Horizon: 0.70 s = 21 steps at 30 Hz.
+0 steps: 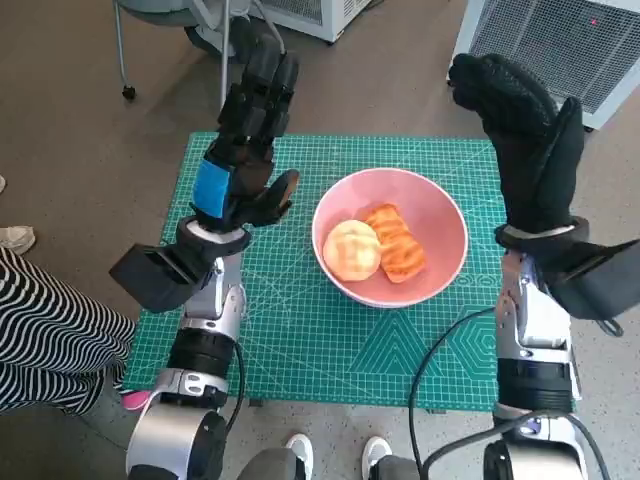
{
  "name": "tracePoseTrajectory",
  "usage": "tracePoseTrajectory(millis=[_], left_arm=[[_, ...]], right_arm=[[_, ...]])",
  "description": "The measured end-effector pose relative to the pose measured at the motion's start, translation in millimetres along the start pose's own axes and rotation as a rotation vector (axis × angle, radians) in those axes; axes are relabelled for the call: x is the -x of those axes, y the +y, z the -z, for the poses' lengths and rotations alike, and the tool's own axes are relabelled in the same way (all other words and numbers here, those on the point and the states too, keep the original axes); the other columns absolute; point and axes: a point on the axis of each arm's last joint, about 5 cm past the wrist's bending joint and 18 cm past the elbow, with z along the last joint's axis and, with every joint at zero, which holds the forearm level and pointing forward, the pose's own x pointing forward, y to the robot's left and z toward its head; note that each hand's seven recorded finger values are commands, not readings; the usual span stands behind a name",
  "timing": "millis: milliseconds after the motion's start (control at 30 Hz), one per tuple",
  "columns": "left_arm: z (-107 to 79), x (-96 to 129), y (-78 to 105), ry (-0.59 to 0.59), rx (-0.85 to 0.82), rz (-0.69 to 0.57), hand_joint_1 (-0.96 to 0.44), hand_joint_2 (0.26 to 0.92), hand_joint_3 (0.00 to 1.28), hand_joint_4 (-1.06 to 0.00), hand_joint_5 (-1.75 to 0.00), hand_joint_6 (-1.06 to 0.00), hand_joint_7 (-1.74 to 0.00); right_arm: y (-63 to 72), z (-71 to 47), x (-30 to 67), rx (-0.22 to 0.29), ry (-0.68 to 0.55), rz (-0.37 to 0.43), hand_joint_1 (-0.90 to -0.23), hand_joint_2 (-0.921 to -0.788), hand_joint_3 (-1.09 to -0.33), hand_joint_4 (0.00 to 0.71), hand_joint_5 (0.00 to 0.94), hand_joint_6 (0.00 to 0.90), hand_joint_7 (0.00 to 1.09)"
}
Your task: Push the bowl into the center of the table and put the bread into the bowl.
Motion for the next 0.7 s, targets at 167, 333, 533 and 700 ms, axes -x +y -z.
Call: tracePoseTrajectory(millis=[167, 333, 533, 700], left_arm=[[-1.7, -1.3, 3.6, 0.0, -0.014, 0.006, -0.74, 0.921, 0.49, 0.0, 0.0, -0.06, -0.02], [-2.7, -1.7, 6.3, 0.004, -0.023, 0.011, -0.73, 0.921, 0.49, 0.0, 0.0, -0.05, -0.01], [-2.9, -1.8, 8.0, 0.014, -0.026, 0.016, -0.73, 0.921, 0.49, 0.0, 0.0, -0.05, -0.01], [-3.3, -2.1, 8.4, 0.018, -0.027, 0.02, -0.73, 0.921, 0.48, 0.0, 0.0, -0.05, -0.01]], right_arm=[[3.3, 3.7, 3.4, -0.013, 0.008, 0.005, -0.703, -0.921, -0.686, 0.145, 0.0, 0.047, 0.43], [5.6, 8.8, 7.9, -0.02, 0.025, 0.006, -0.709, -0.921, -0.687, 0.145, 0.001, 0.046, 0.43], [6.6, 10.8, 10.1, -0.02, 0.028, 0.002, -0.705, -0.921, -0.703, 0.143, 0.0, 0.044, 0.44], [7.6, 11.1, 10.9, -0.018, 0.024, -0.005, -0.698, -0.921, -0.72, 0.14, 0.0, 0.041, 0.44]])
